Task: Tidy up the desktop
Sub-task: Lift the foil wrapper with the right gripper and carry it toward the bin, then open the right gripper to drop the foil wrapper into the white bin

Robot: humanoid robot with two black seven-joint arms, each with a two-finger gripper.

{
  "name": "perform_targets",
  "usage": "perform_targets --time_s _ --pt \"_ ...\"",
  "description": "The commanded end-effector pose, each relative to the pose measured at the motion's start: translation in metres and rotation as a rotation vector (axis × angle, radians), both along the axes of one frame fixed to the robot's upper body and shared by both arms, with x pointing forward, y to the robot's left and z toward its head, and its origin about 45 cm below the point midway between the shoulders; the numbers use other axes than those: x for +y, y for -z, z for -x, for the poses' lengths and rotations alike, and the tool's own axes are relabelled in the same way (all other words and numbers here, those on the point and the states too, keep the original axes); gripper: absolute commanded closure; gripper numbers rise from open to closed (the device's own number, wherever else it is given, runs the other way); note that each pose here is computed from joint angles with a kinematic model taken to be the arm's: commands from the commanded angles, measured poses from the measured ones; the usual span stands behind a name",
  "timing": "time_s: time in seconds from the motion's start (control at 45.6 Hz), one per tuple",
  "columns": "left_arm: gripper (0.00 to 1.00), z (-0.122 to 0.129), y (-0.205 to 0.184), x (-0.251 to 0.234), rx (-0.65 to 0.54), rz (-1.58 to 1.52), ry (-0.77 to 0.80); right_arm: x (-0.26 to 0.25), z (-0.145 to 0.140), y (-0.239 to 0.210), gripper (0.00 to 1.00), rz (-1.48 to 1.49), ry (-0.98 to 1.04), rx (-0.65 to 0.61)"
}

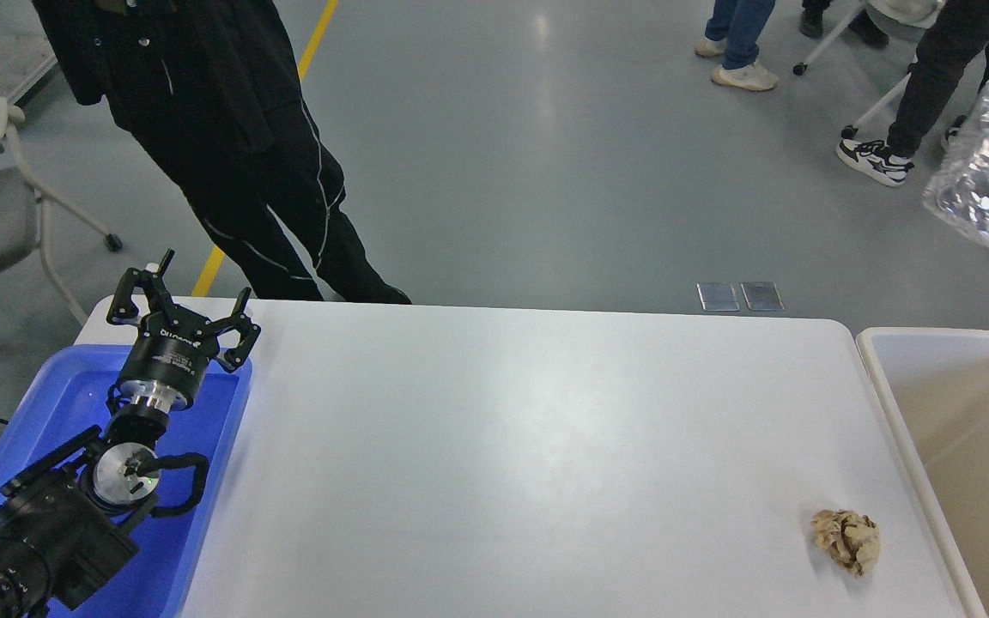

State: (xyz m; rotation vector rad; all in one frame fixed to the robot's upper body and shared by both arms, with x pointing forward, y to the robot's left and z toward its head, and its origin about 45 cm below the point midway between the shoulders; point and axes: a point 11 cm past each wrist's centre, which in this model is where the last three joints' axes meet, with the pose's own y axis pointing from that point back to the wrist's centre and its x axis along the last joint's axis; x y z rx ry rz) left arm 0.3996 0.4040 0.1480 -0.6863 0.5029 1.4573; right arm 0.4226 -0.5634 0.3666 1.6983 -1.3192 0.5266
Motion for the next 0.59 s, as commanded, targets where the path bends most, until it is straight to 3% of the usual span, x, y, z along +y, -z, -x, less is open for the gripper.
perform_targets --time_s 0.0,0.307,0.57 --pt "0.0 0.0 0.0 0.0 0.0 0.0 0.0 -0.053 0.025 0.035 1.0 0.119 0.23 0.039" --pt "0.0 0.0 0.0 0.0 -0.001 0.001 0.001 -0.093 0.064 0.086 1.0 0.236 0.566 0.153" --pt "0.0 0.0 0.0 0.0 0.0 0.0 0.0 -0.1 0.093 0.135 1.0 0.282 0.734 0.247"
